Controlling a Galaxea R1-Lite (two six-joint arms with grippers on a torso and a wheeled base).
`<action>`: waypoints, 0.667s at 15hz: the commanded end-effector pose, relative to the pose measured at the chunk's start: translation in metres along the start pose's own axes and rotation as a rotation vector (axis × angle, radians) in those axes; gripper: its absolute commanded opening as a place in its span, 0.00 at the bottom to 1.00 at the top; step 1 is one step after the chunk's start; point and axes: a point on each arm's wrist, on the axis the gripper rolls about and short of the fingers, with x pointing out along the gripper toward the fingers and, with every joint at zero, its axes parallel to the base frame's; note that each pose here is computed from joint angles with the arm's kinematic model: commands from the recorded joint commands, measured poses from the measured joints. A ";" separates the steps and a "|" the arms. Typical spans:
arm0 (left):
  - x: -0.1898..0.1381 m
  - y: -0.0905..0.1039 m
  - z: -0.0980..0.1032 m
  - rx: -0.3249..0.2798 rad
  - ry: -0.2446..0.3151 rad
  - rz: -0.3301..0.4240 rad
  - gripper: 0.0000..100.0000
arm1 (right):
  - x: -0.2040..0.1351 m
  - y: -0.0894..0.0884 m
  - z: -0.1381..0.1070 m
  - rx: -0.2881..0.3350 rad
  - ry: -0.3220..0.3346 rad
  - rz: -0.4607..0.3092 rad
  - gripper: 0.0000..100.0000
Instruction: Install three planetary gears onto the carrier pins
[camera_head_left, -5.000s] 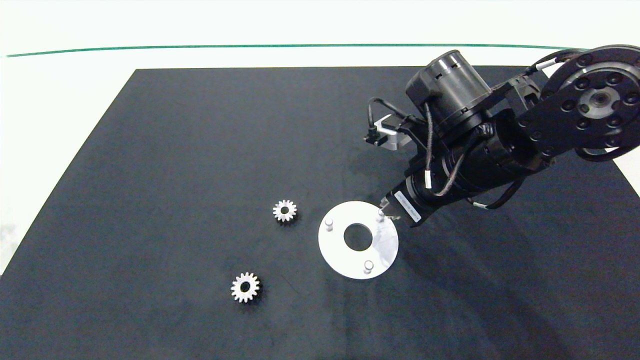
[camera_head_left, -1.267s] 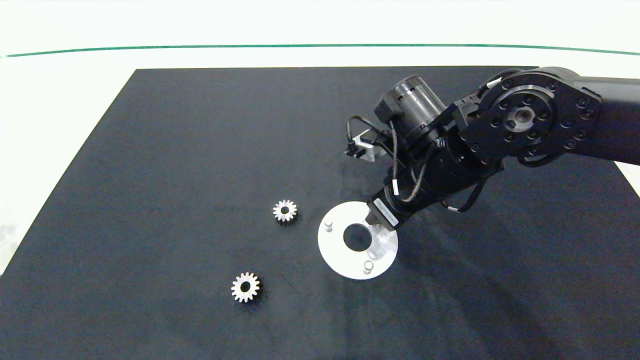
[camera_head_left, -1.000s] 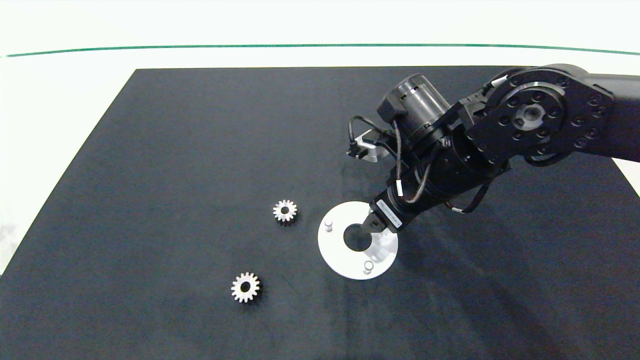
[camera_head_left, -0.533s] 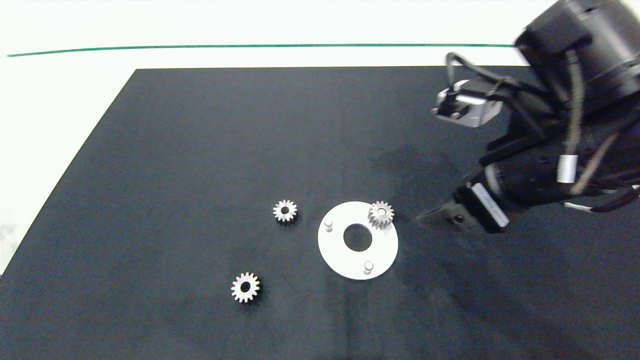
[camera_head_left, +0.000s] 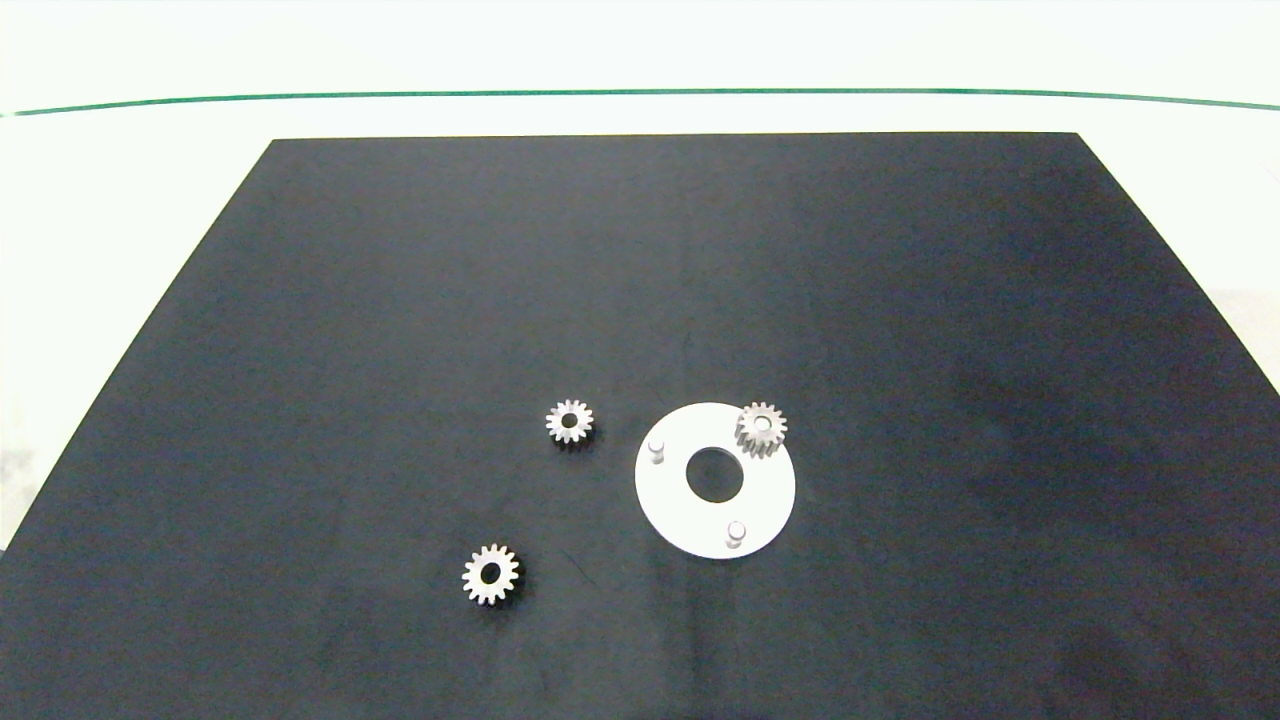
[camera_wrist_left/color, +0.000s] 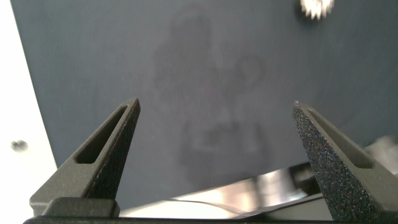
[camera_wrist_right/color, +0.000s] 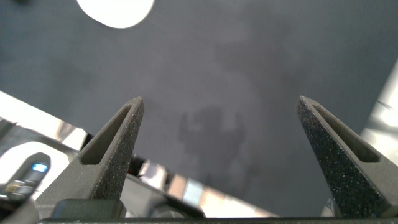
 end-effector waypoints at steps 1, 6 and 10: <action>0.019 -0.003 -0.006 0.107 0.083 -0.064 1.00 | -0.075 0.018 -0.093 0.092 -0.114 -0.233 1.00; 0.050 -0.004 0.021 0.186 0.025 -0.196 1.00 | -0.071 0.052 -0.128 0.107 -0.108 -0.261 1.00; 0.078 -0.021 0.040 0.262 -0.003 -0.371 1.00 | -0.065 0.088 -0.126 0.098 -0.123 -0.270 1.00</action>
